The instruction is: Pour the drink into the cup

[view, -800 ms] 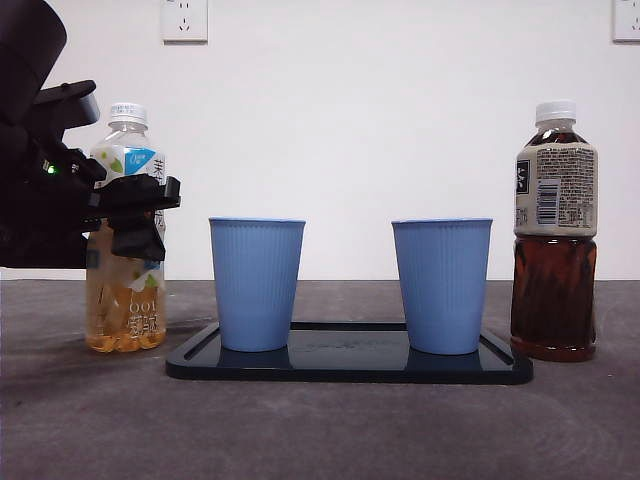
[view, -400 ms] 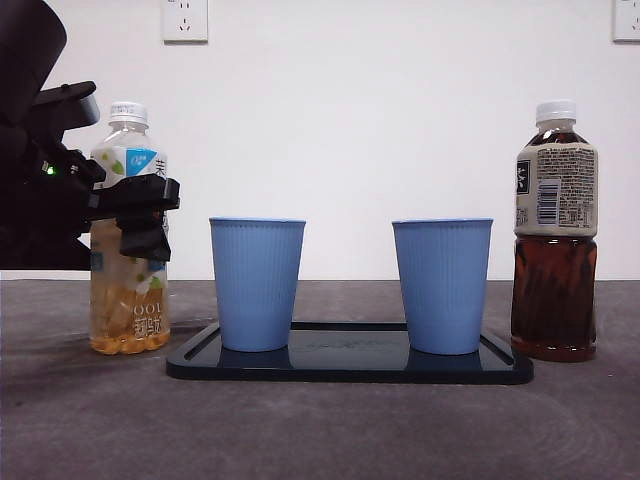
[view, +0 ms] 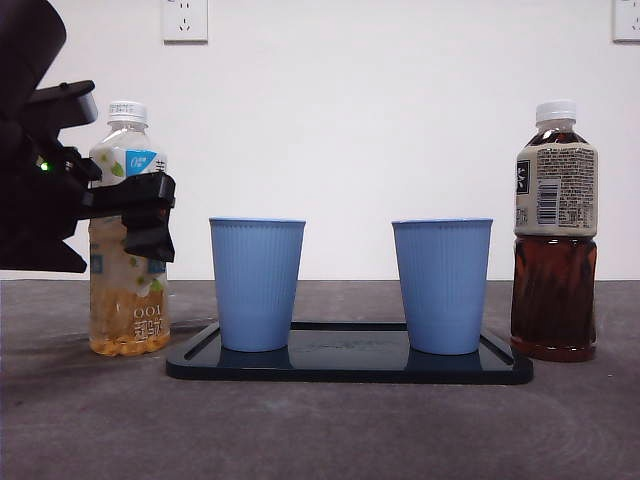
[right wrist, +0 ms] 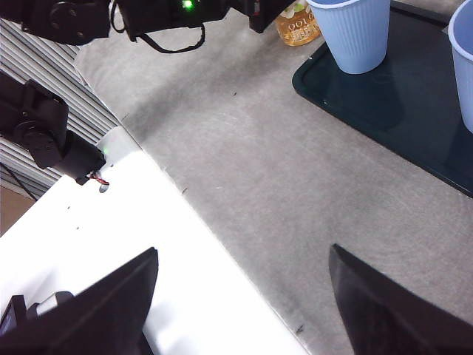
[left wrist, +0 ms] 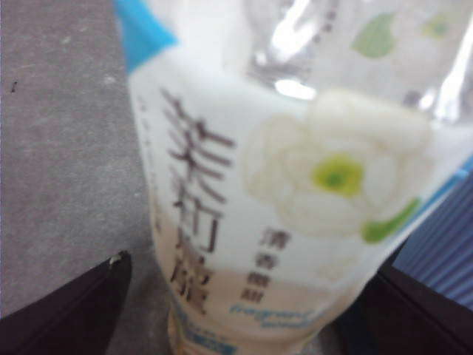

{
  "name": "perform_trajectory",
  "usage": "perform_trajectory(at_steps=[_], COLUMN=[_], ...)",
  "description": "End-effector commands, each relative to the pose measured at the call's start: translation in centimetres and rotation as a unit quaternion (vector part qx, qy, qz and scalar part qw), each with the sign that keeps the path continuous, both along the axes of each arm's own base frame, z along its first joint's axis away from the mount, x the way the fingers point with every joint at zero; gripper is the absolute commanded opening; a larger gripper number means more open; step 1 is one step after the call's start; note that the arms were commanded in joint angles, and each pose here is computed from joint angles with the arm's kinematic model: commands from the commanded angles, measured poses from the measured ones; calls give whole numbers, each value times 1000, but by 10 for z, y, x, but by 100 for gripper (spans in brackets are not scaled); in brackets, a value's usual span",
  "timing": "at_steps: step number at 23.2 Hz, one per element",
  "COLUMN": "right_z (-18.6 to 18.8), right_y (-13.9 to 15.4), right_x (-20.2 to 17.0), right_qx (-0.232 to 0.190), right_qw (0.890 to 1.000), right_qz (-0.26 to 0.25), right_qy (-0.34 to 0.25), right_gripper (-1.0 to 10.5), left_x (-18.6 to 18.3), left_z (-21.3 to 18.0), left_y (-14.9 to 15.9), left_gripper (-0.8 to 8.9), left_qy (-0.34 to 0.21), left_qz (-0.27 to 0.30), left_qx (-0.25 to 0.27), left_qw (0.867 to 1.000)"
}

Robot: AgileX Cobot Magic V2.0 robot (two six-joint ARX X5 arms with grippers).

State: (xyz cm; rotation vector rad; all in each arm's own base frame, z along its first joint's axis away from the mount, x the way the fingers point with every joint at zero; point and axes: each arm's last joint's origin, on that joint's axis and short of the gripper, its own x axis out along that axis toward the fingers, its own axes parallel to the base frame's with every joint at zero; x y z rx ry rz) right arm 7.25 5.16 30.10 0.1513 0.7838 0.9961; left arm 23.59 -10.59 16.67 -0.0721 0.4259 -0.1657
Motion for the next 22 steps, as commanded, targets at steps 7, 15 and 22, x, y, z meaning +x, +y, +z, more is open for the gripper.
perform_trajectory(at_steps=[7, 15, 22], right_z=[4, 4, 2], right_y=[1, 0, -3], right_x=[0, 0, 4], right_qx=[1, -6, -62], right_qw=[1000, 1000, 994], right_qz=[9, 0, -81], right_qy=[-12, -15, -35], right_gripper=[363, 363, 363], left_x=[-10, -30, -65], left_z=[16, 25, 52], left_y=[3, 11, 19], left_gripper=[536, 532, 531], left_qy=[5, 52, 74], left_qz=[-4, -10, -76], left_qx=[7, 18, -19], left_qw=[1000, 998, 994])
